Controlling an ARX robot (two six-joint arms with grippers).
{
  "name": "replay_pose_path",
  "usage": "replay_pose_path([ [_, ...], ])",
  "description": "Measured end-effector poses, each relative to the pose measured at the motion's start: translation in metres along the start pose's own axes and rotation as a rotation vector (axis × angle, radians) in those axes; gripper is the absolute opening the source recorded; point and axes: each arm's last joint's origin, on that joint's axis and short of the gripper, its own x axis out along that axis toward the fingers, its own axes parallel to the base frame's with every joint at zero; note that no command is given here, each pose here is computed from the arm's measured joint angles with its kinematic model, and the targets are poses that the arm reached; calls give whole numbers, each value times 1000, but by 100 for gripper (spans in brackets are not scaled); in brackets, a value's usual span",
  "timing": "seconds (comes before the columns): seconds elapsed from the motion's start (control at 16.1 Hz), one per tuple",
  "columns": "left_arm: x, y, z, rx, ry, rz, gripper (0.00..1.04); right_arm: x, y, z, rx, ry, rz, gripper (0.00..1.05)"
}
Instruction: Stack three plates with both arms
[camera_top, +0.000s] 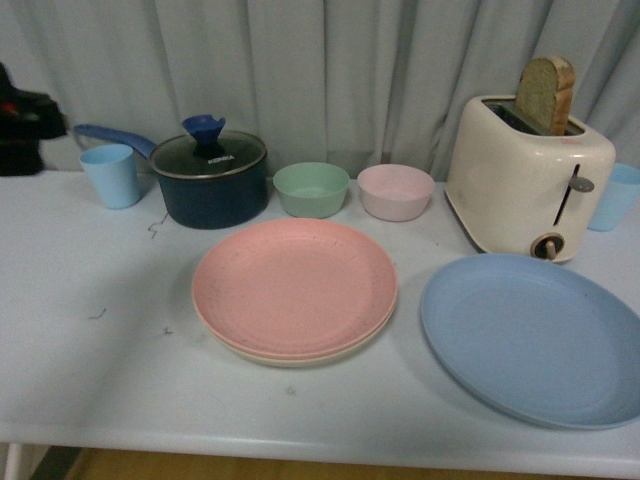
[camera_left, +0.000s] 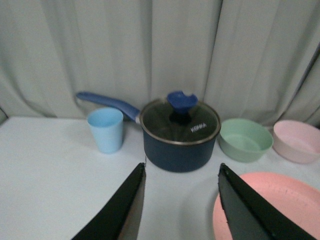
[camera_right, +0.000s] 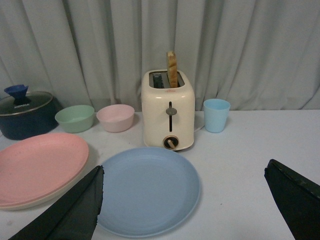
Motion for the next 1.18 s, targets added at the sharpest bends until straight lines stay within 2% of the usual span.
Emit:
replay_pose_path([
  [0.12, -27, 6, 16, 3, -103, 8, 24, 0, 0, 0, 0, 0, 0, 98],
  [0.25, -53, 13, -7, 9, -25, -17, 2, 0, 0, 0, 0, 0, 0, 98],
  [0.31, -62, 18, -12, 10, -12, 0, 2, 0, 0, 0, 0, 0, 0, 98],
  [0.5, -83, 20, -8, 10, -62, 5, 2, 0, 0, 0, 0, 0, 0, 98],
  [0.68, -97, 19, -16, 11, -31, 1, 2, 0, 0, 0, 0, 0, 0, 98],
  [0.81, -106, 19, -20, 11, -73, 0, 2, 0, 0, 0, 0, 0, 0, 98],
  [1.0, -120, 20, -32, 11, -14, 3, 2, 0, 0, 0, 0, 0, 0, 98],
  [1.18, -128, 20, -26, 11, -44, 1, 2, 0, 0, 0, 0, 0, 0, 98],
])
